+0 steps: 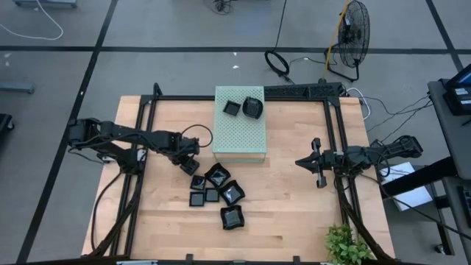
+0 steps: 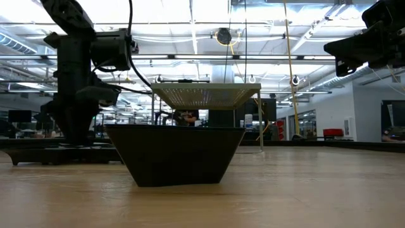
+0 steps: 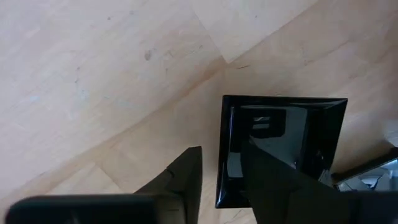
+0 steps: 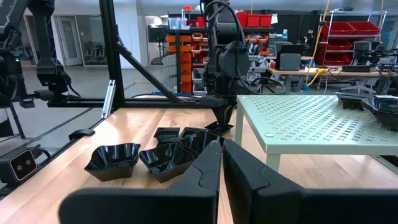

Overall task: Pick & Place Mini shaped plates
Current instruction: Stack the black square plate on top of the other square plate on the shelf

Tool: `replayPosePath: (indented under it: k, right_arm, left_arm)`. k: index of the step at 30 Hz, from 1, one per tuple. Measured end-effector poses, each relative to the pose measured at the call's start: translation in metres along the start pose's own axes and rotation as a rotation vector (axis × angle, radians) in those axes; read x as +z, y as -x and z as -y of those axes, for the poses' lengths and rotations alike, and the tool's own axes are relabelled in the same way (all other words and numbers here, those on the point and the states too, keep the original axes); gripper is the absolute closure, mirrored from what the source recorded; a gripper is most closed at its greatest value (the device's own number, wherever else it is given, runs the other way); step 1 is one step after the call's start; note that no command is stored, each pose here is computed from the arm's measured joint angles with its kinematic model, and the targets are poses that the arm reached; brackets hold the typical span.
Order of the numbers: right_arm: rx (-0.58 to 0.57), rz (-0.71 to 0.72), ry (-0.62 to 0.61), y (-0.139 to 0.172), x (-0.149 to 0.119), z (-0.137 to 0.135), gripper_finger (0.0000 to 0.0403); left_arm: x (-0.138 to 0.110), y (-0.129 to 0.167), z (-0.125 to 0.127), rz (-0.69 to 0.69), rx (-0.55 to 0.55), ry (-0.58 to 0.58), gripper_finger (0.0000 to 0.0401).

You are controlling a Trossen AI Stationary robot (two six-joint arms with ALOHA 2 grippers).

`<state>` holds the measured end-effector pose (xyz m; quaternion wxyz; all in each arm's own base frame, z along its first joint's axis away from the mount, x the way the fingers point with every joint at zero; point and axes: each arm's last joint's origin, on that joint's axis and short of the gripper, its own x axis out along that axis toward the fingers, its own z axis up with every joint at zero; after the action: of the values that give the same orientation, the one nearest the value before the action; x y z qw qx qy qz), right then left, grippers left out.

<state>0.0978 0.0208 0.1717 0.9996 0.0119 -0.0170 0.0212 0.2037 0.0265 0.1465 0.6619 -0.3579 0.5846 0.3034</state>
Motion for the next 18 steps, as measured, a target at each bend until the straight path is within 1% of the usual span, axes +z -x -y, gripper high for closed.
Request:
replayPosePath:
  k: [12,14,18]
  right_arm:
    - [0.000,0.000,0.000,0.0000,0.0000,0.0000,0.0394]
    - [0.000,0.000,0.000,0.0000,0.0000,0.0000,0.0395]
    - [0.000,0.000,0.000,0.0000,0.0000,0.0000,0.0395]
  left_arm:
    - [0.0005,0.0006,0.0004,0.008,-0.001,-0.004,0.0390]
    - [0.0006,0.0007,0.0007,0.010,-0.003,-0.010,0.0395]
    - [0.0003,0.0012,0.0003,0.009,-0.001,-0.032,0.0385]
